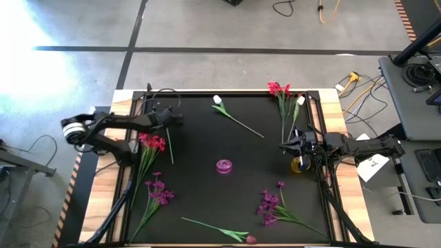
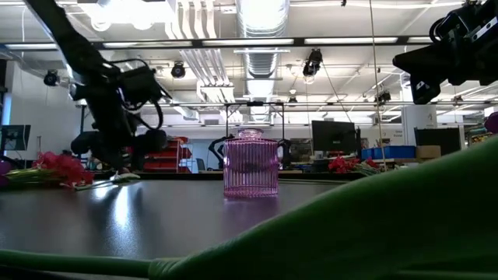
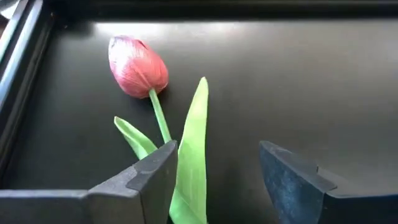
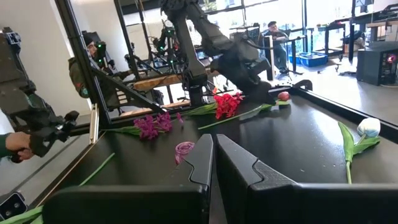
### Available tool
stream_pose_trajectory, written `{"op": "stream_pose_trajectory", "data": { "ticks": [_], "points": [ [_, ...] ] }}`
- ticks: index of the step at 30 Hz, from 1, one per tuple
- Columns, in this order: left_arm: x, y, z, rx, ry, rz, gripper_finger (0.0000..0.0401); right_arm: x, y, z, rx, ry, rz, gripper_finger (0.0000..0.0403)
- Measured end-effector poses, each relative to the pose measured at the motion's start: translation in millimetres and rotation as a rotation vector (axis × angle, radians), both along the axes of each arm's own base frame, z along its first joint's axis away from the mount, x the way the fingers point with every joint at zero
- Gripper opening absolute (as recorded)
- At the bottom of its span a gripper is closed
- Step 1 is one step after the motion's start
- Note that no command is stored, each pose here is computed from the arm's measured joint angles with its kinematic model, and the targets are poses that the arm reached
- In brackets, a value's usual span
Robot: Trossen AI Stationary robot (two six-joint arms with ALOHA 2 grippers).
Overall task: Sort flowers into vase by color
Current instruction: Put the top dark red flower into the violet vase
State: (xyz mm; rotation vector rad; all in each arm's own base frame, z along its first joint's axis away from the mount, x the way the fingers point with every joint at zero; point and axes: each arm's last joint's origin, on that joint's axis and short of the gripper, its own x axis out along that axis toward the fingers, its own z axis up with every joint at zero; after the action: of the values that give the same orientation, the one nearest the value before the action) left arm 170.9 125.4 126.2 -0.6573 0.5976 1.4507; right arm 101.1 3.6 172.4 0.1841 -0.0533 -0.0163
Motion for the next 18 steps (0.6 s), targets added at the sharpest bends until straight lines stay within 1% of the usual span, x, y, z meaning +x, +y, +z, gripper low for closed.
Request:
{"op": "stream_pose_trajectory", "data": {
  "ticks": [3, 5, 8, 10, 14, 18],
  "points": [
    [2.9, 7.8, -7.0, -0.076, 0.043, 0.051, 0.0196, 0.0, 0.0, 0.0, 0.000, 0.000, 0.000, 0.0013],
    [4.2, 13.4, -10.8, -0.105, 0.066, 0.089, 0.0189, 0.0, 0.0, 0.0, 0.000, 0.000, 0.000, 0.0013],
    [6.4, 24.1, -14.0, -0.156, 0.062, 0.102, 0.0175, 0.0, 0.0, 0.0, 0.000, 0.000, 0.000, 0.0013],
    [7.8, 30.2, -14.3, -0.169, 0.064, 0.107, 0.0160, 0.0, 0.0, 0.0, 0.000, 0.000, 0.000, 0.0013],
    [12.0, 39.1, -10.0, -0.202, 0.078, 0.070, 0.0118, 0.0, 0.0, 0.0, 0.000, 0.000, 0.000, 0.0013],
    [16.8, 42.4, -2.0, -0.229, 0.091, 0.053, 0.0056, 0.0, 0.0, 0.0, 0.000, 0.000, 0.000, 0.0013]
  ]
}}
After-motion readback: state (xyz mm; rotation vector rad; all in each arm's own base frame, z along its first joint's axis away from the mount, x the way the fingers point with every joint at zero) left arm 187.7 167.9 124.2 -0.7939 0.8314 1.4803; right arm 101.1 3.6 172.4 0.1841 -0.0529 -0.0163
